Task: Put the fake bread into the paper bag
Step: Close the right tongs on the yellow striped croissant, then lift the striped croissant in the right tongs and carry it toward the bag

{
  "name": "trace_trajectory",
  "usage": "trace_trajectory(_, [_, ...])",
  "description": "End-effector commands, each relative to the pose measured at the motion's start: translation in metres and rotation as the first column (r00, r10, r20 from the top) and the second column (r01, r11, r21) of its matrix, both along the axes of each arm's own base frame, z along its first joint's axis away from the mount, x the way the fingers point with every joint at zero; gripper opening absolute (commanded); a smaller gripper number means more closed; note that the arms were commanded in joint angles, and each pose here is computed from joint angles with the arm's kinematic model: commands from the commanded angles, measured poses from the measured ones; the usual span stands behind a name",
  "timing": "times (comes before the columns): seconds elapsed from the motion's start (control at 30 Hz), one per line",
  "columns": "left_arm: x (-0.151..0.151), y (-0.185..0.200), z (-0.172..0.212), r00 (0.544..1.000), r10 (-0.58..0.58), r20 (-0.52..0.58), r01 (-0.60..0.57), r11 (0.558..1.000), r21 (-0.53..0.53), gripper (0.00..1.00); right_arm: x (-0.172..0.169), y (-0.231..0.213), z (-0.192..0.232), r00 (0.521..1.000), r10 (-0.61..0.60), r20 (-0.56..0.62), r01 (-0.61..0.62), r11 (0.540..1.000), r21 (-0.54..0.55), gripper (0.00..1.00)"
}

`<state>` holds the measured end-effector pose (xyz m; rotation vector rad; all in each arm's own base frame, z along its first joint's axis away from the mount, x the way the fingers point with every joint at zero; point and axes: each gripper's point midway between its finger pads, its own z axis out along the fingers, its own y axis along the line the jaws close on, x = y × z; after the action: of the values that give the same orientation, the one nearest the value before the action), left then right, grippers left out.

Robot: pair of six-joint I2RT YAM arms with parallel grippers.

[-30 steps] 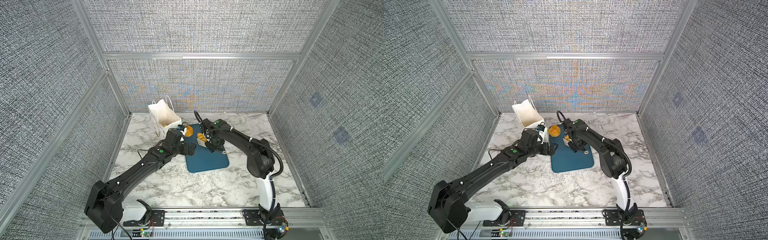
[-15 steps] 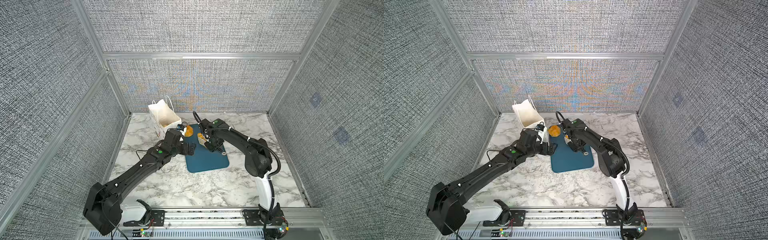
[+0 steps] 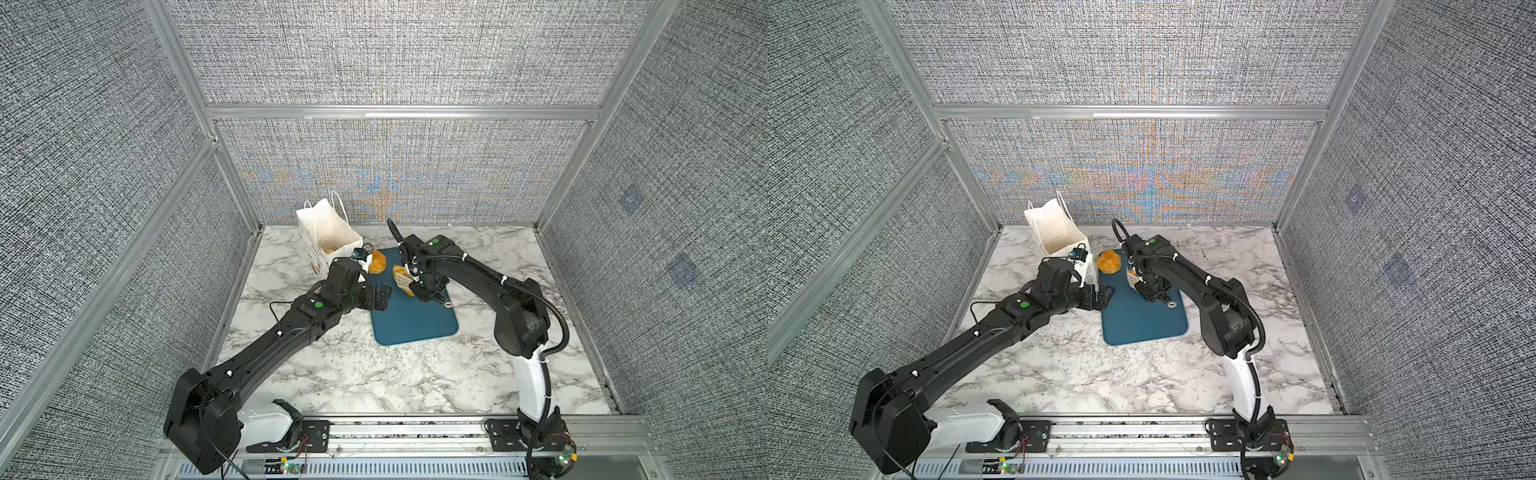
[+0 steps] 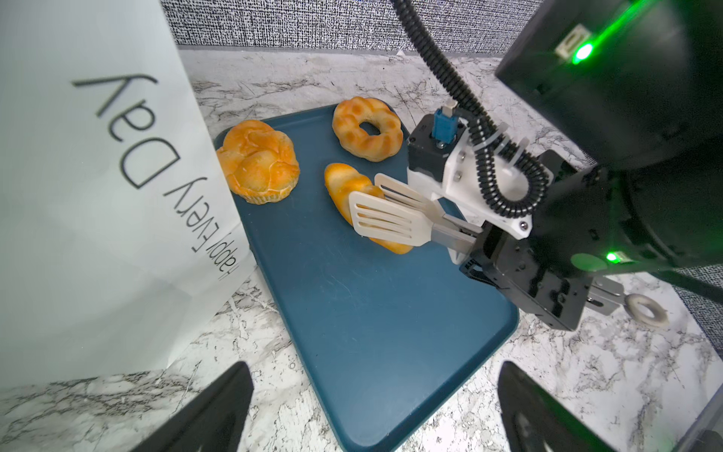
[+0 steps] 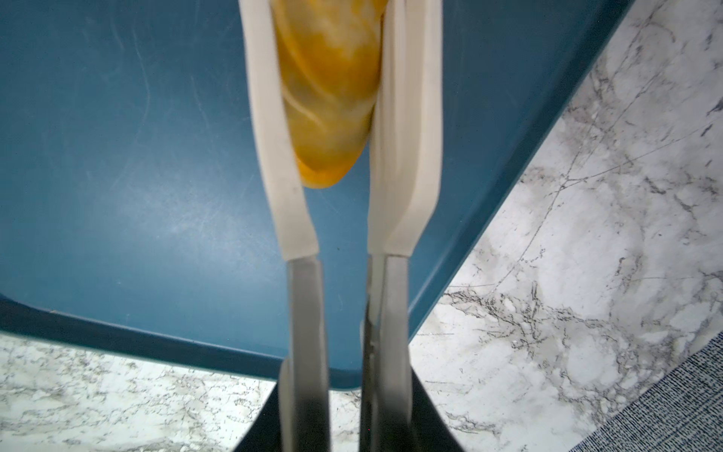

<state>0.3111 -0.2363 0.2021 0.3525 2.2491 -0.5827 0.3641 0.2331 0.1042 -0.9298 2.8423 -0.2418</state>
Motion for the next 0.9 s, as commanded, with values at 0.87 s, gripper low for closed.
trace_trajectory(0.87, [0.012, 0.016, 0.068, 0.988, 0.011, 0.152, -0.020, 0.998, 0.056, 0.99, 0.007, 0.019, 0.111, 0.973, -0.072, 0.218, 0.023, 0.975, 0.219, 0.33])
